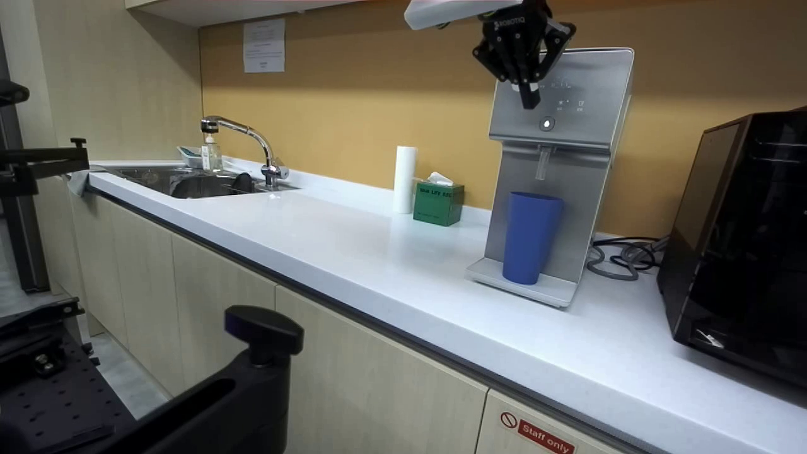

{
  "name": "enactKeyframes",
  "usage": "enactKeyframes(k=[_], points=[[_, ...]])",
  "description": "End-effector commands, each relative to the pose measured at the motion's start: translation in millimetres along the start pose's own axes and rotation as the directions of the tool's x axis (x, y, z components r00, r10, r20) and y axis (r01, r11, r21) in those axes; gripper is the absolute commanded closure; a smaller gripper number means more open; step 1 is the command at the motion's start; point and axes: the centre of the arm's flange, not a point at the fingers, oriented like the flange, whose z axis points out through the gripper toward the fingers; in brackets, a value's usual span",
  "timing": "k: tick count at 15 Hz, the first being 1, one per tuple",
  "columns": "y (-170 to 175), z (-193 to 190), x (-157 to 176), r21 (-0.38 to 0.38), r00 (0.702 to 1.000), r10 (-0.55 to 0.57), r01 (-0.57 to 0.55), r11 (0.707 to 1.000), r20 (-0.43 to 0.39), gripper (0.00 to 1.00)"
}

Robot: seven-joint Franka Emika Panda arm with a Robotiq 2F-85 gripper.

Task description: Press the water dispenser button

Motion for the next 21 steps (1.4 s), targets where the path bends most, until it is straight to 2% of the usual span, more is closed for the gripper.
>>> enactKeyframes(k=[1, 21], points=[[13.0, 16.2, 12.1, 0.012, 1.000, -0.003, 0.004, 1.000, -0.022, 1.00], [19.5, 59.3, 25.6, 0.062, 0.998, 0.007, -0.003, 0.998, -0.066, 1.00]])
